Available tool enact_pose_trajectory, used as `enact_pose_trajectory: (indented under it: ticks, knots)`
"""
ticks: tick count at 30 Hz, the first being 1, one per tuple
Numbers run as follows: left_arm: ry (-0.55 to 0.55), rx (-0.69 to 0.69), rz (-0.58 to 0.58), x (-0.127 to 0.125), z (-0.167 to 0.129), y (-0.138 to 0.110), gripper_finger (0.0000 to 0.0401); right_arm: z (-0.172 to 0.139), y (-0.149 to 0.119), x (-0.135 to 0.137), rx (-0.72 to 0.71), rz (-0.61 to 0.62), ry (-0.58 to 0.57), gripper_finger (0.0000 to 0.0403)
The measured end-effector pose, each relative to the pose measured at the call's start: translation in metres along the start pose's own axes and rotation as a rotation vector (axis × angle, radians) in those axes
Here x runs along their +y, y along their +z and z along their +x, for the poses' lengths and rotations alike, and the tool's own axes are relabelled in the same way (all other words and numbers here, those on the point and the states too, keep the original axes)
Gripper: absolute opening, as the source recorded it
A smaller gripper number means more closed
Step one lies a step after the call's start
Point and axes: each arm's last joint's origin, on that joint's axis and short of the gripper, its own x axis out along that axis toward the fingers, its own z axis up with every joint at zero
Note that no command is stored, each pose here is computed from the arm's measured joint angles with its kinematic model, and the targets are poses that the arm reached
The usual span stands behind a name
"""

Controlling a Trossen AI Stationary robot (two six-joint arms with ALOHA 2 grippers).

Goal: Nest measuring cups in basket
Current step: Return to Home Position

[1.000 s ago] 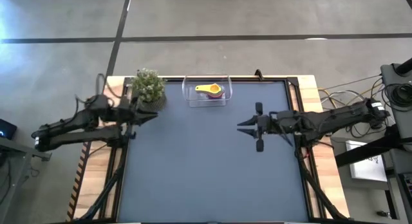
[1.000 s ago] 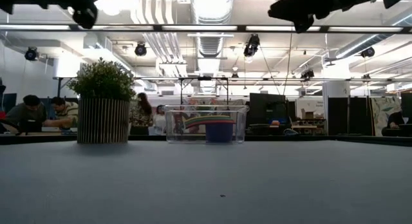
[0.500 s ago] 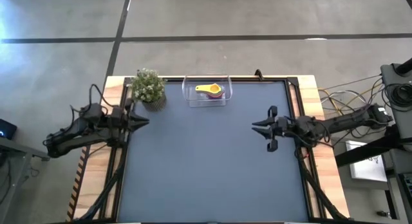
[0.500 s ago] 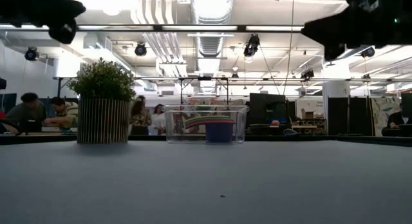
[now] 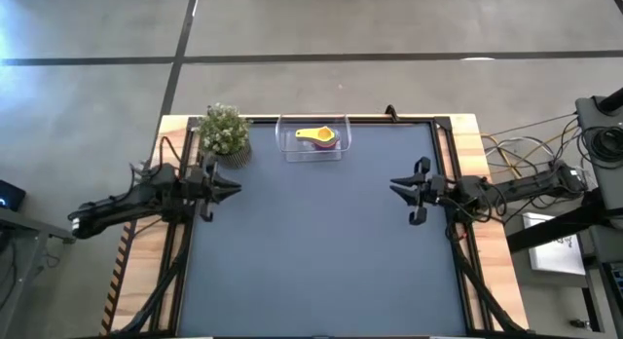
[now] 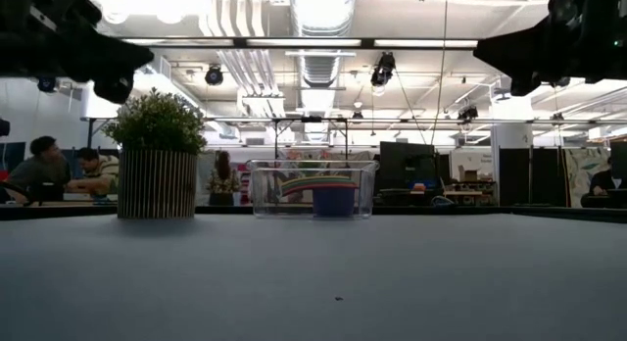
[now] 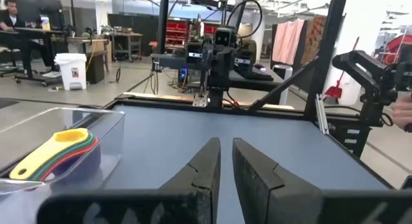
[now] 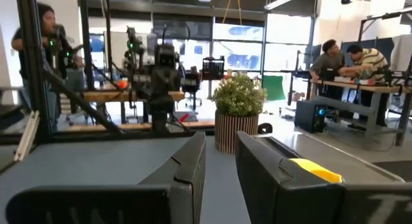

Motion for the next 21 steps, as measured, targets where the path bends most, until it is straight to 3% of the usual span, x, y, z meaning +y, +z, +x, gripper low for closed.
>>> enact_pose_trajectory:
  ticks: [7, 21]
  knots:
    - [-0.013, -0.04, 0.007, 0.003, 0.007, -0.023, 0.0024, 0.001, -0.006, 0.001, 0.06, 0.023, 0.014, 0.0073]
    - [-0.004, -0.041, -0.046, 0.004, 0.008, -0.022, 0.0024, 0.001, -0.009, 0.001, 0.083, -0.071, 0.019, 0.0073]
